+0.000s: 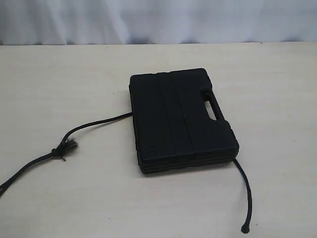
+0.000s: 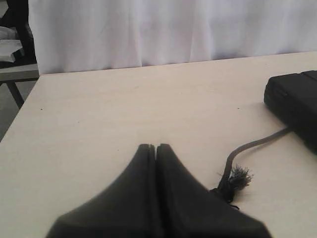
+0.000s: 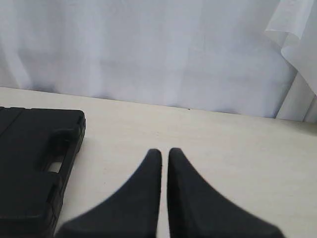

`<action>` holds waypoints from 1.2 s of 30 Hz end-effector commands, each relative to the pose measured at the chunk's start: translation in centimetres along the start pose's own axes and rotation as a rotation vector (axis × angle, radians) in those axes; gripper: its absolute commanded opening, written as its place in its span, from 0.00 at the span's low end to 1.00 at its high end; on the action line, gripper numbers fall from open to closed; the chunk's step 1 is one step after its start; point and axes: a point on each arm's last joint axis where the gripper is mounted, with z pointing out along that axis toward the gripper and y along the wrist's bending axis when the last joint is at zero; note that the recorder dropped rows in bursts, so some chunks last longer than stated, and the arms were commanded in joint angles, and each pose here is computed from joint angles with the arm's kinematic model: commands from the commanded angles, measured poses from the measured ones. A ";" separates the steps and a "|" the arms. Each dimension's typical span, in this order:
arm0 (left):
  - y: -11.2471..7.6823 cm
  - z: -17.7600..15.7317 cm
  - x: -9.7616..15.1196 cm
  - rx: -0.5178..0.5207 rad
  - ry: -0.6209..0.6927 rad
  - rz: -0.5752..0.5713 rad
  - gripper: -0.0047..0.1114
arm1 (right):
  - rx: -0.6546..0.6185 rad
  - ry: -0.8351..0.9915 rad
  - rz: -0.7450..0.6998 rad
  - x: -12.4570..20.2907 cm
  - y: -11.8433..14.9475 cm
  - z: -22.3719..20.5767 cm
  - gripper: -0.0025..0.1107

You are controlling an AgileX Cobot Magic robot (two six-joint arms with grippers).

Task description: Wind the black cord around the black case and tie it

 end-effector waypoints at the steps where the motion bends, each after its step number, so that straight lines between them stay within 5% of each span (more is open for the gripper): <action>1: -0.1 0.0 0.0 0.008 -0.007 -0.004 0.04 | 0.007 -0.010 -0.004 0.0 0.0 0.0 0.06; 13: -0.1 0.0 0.0 0.008 -0.007 -0.004 0.04 | 0.005 -0.032 0.035 -0.2 0.0 0.0 0.06; 18: -0.1 0.0 0.0 0.010 -0.007 -0.004 0.04 | 0.013 -0.332 0.746 -2.6 -1.1 -0.5 0.06; 22: -0.1 0.0 0.0 0.010 -0.007 -0.004 0.04 | 0.020 -0.558 0.980 -5.5 -2.5 -1.8 0.06; 26: -0.1 0.0 0.0 0.010 -0.007 -0.004 0.04 | 0.014 -0.594 0.833 -13.0 -3.1 -0.8 0.06; 29: -0.1 0.0 0.0 0.010 -0.007 -0.004 0.04 | -0.005 -0.379 0.589 -17.3 -2.6 4.0 0.06; 36: -0.1 0.0 0.0 0.010 -0.007 -0.004 0.04 | -0.019 0.180 0.361 -18.9 -1.9 14.7 0.06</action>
